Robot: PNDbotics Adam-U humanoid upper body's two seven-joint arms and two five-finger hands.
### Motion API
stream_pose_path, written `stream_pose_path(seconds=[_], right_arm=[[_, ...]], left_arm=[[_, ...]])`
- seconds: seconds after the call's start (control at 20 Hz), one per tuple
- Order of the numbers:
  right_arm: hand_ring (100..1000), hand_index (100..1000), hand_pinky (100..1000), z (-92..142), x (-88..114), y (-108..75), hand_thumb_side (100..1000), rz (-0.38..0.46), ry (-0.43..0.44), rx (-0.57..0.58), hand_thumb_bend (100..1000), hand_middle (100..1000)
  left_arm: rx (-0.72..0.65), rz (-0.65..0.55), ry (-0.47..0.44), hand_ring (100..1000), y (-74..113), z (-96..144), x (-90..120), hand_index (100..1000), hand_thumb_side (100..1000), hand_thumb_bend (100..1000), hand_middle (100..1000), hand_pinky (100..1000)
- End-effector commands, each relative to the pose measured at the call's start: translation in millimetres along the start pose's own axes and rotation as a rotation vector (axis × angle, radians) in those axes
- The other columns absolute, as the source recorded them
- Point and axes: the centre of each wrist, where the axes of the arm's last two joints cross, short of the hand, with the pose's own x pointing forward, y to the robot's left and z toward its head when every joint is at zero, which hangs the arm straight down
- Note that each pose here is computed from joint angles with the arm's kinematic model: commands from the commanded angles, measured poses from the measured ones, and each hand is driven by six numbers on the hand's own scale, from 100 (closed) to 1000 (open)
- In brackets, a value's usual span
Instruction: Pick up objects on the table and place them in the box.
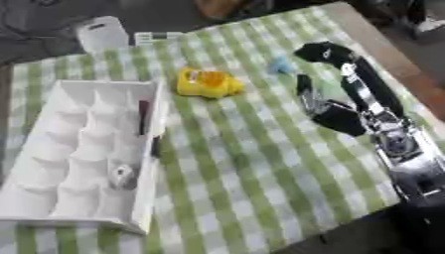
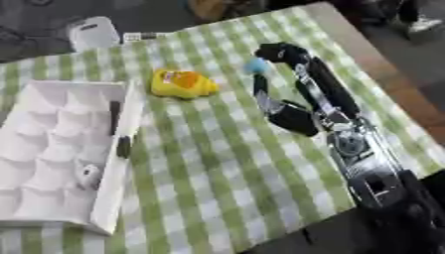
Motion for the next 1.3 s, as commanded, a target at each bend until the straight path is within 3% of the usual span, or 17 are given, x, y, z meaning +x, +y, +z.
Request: stream_pose_path(seconds=[0.05, 0.65, 0.7, 1.2, 1.25, 1.3], right_arm=[[820, 925, 845, -3.2, 3.9, -10.9, 383, 0.025, -0.03, -0.01, 100, 770], [819, 926, 841, -3.3, 3.2, -13.5, 370, 0.033, -0.032, -0.013, 100, 771], [817, 927, 836, -3.4, 3.0, -14.1, 400, 0.034, -0.032, -0.014, 100, 772], [786, 941, 767, 0.6, -3.5, -30.6, 264, 0.101, -0.008, 0.028, 100, 785], [783, 944, 767, 2.2, -5.8, -32.8, 230, 0.118, 0.006, 0.047, 100, 790], [781, 945, 767, 3.2, -7.8, -34.5, 100, 0.133, 0.016, 0.062, 100, 792]], left_arm=[[0.006, -0.012, -0.028, 683, 4.5, -3.9, 7.0, 851, 927, 174, 959, 746], [0.003, -0.014, -0.026, 681, 4.4, -3.2, 6.8, 851, 929, 173, 957, 746], [0.001, -0.014, -0.025, 682, 4.4, -3.2, 6.7, 851, 928, 174, 956, 746], [-0.007, -0.021, -0.02, 681, 5.0, -3.3, 6.2, 853, 931, 174, 957, 747], [-0.008, -0.022, -0.019, 681, 5.0, -3.2, 6.0, 853, 931, 174, 957, 747], [-0.009, -0.023, -0.019, 681, 5.0, -3.2, 5.9, 853, 940, 178, 957, 747]])
